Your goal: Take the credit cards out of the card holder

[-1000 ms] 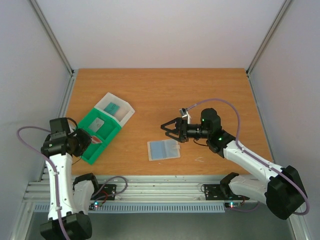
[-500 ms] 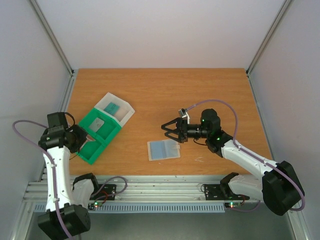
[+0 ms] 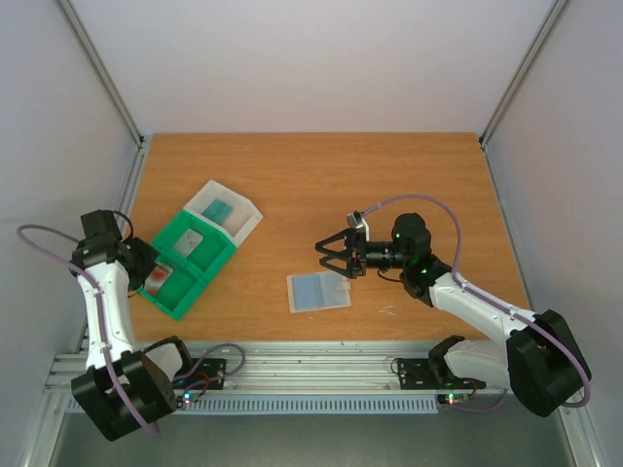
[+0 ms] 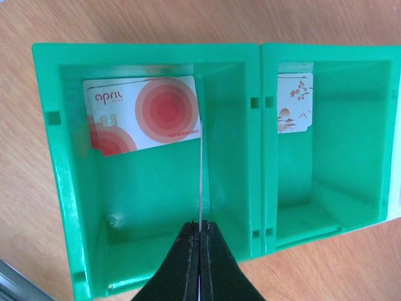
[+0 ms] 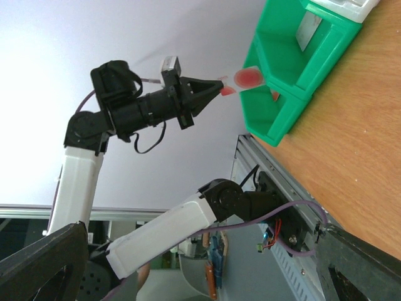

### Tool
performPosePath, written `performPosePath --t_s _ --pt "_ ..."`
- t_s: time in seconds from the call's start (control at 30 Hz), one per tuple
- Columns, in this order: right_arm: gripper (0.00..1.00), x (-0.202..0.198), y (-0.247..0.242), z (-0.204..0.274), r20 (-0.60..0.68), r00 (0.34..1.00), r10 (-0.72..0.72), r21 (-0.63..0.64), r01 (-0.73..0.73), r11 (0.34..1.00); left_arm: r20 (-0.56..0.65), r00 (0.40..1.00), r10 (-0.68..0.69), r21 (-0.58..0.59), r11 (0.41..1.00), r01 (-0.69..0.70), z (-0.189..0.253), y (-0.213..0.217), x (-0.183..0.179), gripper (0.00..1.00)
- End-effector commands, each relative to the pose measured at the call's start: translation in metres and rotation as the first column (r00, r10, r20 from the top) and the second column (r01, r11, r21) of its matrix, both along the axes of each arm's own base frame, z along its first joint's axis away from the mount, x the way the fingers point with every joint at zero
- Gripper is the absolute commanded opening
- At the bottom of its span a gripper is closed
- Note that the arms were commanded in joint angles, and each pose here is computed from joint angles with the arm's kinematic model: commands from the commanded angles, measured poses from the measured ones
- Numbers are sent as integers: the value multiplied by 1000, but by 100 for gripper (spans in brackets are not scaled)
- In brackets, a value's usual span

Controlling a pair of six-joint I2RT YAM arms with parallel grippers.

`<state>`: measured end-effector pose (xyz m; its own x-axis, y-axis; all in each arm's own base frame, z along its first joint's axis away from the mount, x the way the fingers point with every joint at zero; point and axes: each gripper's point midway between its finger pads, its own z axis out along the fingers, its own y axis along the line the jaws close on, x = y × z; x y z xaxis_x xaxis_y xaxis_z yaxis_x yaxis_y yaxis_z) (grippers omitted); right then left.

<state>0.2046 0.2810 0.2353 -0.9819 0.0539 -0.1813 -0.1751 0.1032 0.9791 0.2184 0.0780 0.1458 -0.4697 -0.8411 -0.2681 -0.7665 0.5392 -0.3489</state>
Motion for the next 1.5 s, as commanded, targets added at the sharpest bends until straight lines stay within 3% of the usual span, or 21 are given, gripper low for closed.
performPosePath --t_s 0.0,0.23,1.0,1.47 --pt "98 -3 -1 5 15 1000 23 28 -23 999 33 998 -54 61 997 52 -2 15 19 1" --pt "98 -4 -1 -3 -5 1000 21 25 -21 999 -38 995 -96 45 994 98 -23 22 29 0" --pt "98 -1 0 -8 -16 999 27 36 -26 999 -72 994 -87 30 996 90 -43 37 53 0" --pt "98 2 1 -10 -29 999 28 45 -26 999 -155 987 -48 79 995 61 -50 50 45 5"
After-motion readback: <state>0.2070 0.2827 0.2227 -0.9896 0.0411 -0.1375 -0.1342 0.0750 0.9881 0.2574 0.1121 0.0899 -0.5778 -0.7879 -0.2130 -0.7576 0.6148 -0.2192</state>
